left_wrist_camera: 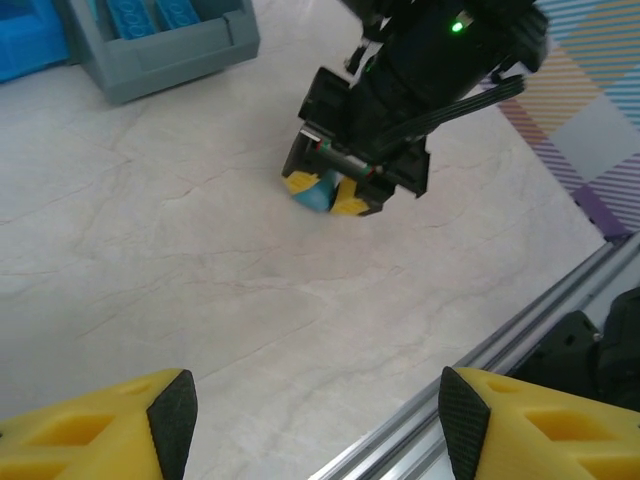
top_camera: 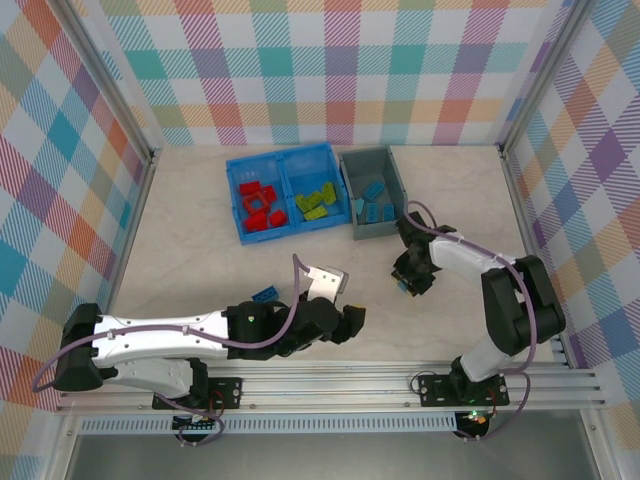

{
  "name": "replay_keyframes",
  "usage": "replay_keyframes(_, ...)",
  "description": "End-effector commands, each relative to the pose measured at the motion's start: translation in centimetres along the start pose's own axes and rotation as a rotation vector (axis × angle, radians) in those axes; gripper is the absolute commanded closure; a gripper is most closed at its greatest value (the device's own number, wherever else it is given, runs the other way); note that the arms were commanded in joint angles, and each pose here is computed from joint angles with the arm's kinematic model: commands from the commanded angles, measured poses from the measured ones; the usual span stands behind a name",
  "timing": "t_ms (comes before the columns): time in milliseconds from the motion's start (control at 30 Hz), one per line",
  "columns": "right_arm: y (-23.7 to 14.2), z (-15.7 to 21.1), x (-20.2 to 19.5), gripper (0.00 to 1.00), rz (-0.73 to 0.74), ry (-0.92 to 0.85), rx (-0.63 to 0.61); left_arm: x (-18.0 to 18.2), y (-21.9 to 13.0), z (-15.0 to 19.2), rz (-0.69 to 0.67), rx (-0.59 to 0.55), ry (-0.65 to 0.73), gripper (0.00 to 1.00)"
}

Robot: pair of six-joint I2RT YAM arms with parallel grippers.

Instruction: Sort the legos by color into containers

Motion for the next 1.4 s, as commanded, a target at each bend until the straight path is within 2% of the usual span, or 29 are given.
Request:
replay_keyframes(0,-5.0,-0.5,3.3,0.71,-0.101,-0.217,-0.174,1.2,-1.5,-2.7,-0.055,-0.043,-0.044,0.32)
replay_keyframes(133,-8.3,-1.5,6.8,0.71,-0.145,-0.351,-0.291,2.7,-1.7,-5.2,-0.088,-0.052,-0.087,0.32)
replay_keyframes(233,-9.7,-2.6,11.0,0.71,-0.204,-0.443,-0.336,4.4,-1.3,-7.1,-0.112,-0.06,-0.13,0.32)
replay_keyframes(433,-8.3,-5.7,19.8,0.71,-0.325,-0.548,-0.259,6.8,0.2,-10.2,-0.143,-0.1,-0.166,0.32)
replay_keyframes(633,-5.6,-9.3,24.5,0.7,-0.364,-0.525,-0.176,5.6,2.6,-13.3,-0.162,-0.137,-0.117,0.31)
replay_keyframes(800,-3.5,-10.7,26.7,0.68,-0.396,-0.518,-0.117,4.5,5.6,-14.9,-0.187,-0.136,-0.059,0.3)
replay_keyframes(967,-1.5,-10.7,28.1,0.64,-0.396,-0.544,-0.06,4.2,7.2,-16.2,-0.239,-0.132,-0.018,0.3)
replay_keyframes(1067,-1.1,-10.7,28.1,0.55,-0.389,-0.542,-0.051,4.1,7.8,-16.3,-0.255,-0.124,-0.004,0.3)
replay_keyframes(1267,-4.1,-10.5,28.1,0.41,-0.437,-0.537,-0.084,5.0,6.9,-15.5,-0.294,-0.097,-0.021,0.3)
replay_keyframes(1367,-6.6,-10.5,28.0,0.39,-0.462,-0.537,-0.113,5.8,5.4,-14.9,-0.322,-0.086,-0.038,0.3)
Point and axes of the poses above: each hand's point on the last joint's axis, 136 mm out from that joint toward the fingers, its own y axis out along the fingers, its own x axis along the line the jaws close on, z = x × y, the point moved 5 cm from there along -y, back along the fingers, and after that the axes turned 8 degrees about y, right-handed, at the moved point
